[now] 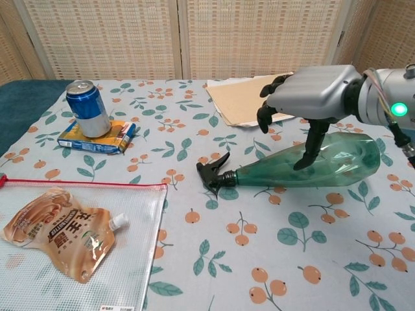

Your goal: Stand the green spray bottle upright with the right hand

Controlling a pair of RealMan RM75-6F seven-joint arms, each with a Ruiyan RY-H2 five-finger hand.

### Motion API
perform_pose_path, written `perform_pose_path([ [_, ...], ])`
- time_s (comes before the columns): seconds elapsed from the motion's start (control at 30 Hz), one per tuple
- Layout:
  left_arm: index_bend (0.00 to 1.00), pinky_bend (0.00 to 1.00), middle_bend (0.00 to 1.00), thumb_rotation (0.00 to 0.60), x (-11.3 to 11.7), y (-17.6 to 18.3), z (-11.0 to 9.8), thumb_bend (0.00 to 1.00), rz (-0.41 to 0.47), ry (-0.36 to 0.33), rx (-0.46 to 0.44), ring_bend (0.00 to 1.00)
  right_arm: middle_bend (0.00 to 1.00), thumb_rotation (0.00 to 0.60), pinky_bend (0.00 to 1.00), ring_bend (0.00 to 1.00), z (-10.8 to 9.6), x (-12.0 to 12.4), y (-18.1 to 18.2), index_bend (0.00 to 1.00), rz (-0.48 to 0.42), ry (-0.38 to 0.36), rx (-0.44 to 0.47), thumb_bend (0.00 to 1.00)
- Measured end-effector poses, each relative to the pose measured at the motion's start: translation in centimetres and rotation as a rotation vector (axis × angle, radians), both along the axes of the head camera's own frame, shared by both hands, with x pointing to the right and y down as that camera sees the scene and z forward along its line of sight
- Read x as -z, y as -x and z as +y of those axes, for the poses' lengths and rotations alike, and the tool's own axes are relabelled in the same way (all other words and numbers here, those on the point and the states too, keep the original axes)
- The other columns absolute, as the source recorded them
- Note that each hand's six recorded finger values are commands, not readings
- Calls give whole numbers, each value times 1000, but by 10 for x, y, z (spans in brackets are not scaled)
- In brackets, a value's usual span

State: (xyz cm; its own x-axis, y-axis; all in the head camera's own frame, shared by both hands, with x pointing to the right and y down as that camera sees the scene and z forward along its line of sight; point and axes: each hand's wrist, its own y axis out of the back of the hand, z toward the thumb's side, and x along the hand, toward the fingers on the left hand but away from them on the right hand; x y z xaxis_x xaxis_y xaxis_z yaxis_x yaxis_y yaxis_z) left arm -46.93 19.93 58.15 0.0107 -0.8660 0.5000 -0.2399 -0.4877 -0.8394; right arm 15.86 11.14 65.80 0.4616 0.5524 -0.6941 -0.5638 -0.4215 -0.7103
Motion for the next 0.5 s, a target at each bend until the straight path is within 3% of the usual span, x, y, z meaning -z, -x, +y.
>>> perform_pose_path([
  [0.5, 0, 76, 0, 600, 1, 1, -1, 260, 10, -3, 3, 0, 252, 600, 0, 0, 10, -37, 27, 317, 64, 41, 72, 0],
])
